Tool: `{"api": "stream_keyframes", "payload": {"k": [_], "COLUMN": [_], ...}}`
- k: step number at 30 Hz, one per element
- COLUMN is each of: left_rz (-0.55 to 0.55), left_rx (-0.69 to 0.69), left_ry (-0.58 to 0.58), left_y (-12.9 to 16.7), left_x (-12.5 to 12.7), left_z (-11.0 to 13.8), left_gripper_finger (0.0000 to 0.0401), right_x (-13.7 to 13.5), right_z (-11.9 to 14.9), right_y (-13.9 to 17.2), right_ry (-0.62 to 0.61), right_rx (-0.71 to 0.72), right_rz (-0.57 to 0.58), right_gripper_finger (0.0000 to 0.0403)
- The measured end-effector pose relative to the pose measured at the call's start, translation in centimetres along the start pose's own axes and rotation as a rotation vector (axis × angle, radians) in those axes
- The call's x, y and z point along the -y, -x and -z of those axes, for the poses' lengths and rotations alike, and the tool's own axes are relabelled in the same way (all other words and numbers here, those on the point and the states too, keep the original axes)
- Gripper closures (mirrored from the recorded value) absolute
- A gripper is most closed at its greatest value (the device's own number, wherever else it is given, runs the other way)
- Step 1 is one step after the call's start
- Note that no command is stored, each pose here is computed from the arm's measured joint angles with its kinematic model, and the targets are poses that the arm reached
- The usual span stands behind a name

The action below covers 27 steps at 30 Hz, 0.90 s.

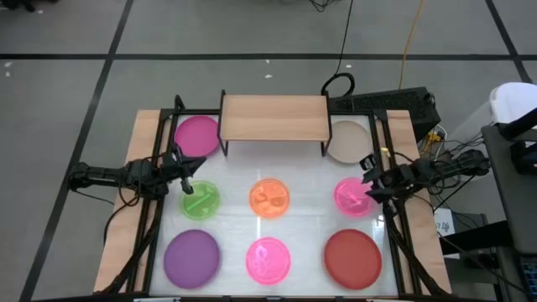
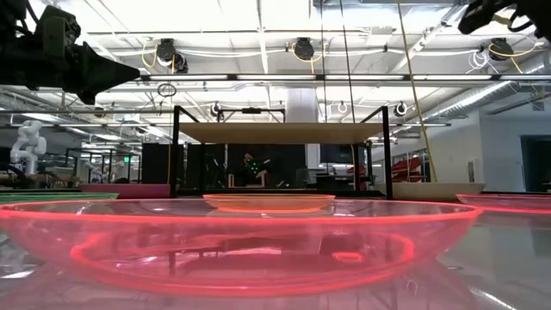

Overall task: Place and stack plates onto a shelf
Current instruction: Put the gray plate to the right on the shelf

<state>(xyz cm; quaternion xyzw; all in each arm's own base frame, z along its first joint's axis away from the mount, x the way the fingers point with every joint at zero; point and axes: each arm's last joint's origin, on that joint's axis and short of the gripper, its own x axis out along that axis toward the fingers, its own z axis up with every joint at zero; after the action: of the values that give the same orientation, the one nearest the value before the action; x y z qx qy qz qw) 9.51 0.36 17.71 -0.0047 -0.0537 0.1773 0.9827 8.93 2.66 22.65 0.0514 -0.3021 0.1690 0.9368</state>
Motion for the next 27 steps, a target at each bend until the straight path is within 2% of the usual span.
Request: {"api": "stream_keyframes", "payload": {"k": [5, 11, 16, 22, 25, 27], "left_rz": [0.0, 0.0, 0.0, 0.0, 0.0, 0.0], "left_rx": [0.0, 0.0, 0.0, 0.0, 0.0, 0.0], "left_ry": [0.0, 0.0, 0.0, 0.0, 0.0, 0.0], "left_y": [0.0, 0.0, 0.0, 0.0, 0.0, 0.0], "left_x": [0.0, 0.0, 0.0, 0.0, 0.0, 0.0], "left_z": [0.0, 0.0, 0.0, 0.0, 0.0, 0.0], "left_gripper_finger": [0.0393, 0.0393, 0.0393, 0.0393, 0.0393, 0.0393], "right_x": [0.4, 0.8, 1.3, 1.9, 2.1, 2.1], "right_z": [-1.3, -1.1, -0.4, 0.4, 0.6, 1.1], "right_y": [0.1, 0.2, 0.3, 0.7, 0.6, 0.4], "right_ry": [0.065, 0.072, 0.073, 0.27, 0.368, 0.429], "right_rx": [0.13, 0.117, 0.04, -0.115, -0.179, -0.246], "right_rz": [0.144, 0.31, 0.457, 0.709, 0.765, 0.763], "right_gripper_finger": [0.0284, 0.0284, 0.0284, 0.0284, 0.0284, 0.0284]}}
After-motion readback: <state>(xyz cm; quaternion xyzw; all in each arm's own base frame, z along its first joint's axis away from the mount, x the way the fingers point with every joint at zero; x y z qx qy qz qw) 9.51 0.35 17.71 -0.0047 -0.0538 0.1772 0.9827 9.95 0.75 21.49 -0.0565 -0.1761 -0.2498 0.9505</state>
